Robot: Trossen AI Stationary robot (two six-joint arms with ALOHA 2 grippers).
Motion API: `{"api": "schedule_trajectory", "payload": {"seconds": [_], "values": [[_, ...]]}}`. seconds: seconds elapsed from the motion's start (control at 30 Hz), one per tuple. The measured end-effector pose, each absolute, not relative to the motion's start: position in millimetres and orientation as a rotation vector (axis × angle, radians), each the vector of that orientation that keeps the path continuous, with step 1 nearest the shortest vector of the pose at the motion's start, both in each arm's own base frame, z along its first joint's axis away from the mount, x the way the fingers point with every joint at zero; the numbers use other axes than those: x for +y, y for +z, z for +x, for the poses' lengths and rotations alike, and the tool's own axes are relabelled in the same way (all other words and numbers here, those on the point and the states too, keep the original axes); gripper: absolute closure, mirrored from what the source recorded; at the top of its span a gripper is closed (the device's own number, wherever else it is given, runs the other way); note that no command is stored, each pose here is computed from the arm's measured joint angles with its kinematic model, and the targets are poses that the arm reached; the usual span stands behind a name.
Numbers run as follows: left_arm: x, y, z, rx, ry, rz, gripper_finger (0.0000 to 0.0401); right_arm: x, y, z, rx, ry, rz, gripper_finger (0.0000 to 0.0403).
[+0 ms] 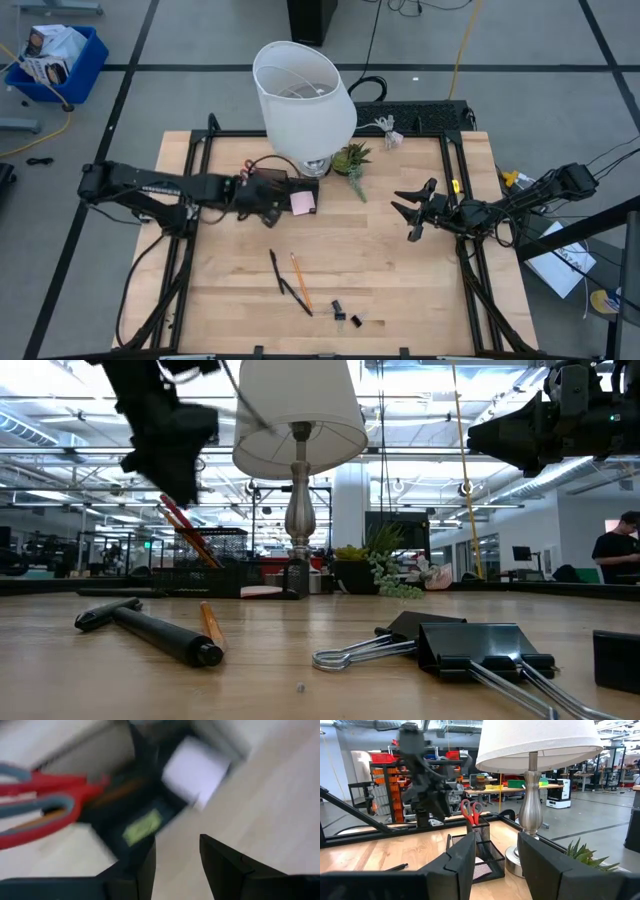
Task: Pick and place office supplies into organizer
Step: Put the black pen into the black desk organizer
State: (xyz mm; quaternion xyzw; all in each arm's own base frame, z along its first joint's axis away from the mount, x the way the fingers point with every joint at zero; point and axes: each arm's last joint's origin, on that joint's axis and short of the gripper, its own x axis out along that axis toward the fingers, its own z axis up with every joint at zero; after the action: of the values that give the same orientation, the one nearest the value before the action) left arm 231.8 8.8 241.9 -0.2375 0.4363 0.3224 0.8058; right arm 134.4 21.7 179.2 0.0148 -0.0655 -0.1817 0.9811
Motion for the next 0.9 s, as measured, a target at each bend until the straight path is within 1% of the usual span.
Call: {"api": "schedule_trajectory", "payload": {"seconds": [0.1,0.17,0.23,0.33,0.37,0.5,0.53,0.63,0.73,0.83,0.9], "values": [[-13,247,236,0.69,0.849,-0.506,0.0244,22,179,134,-0.132,-0.366,0.03,0.0261],[-26,249,240,0.493,0.933,-0.556,0.0244,22,179,134,-0.132,-0.366,0.03,0.0261],[-38,252,244,0.337,0.951,-0.644,0.0244,22,179,134,-0.132,-0.366,0.03,0.0261],[-49,260,250,0.204,0.891,-0.751,0.0244,22,179,134,-0.131,-0.366,0.03,0.0261],[-52,263,252,0.183,0.863,-0.763,0.0244,22,179,134,-0.132,-0.366,0.03,0.0261],[-63,269,257,0.203,0.759,-0.633,0.0244,22,179,134,-0.132,-0.366,0.03,0.0261],[-66,269,260,0.189,0.747,-0.639,0.0244,22,179,134,-0.132,-0.366,0.03,0.0261],[-72,259,265,0.154,0.773,-0.742,0.0244,22,179,134,-0.132,-0.366,0.03,0.0261],[-75,244,271,0.132,0.829,-0.9,0.0245,22,179,134,-0.131,-0.366,0.03,0.0261],[-76,220,269,0.226,0.916,-0.981,0.0245,22,179,134,-0.131,-0.366,0.029,0.0261],[-78,209,270,0.302,0.938,-1.04,0.0245,22,179,134,-0.131,-0.366,0.029,0.0261]]}}
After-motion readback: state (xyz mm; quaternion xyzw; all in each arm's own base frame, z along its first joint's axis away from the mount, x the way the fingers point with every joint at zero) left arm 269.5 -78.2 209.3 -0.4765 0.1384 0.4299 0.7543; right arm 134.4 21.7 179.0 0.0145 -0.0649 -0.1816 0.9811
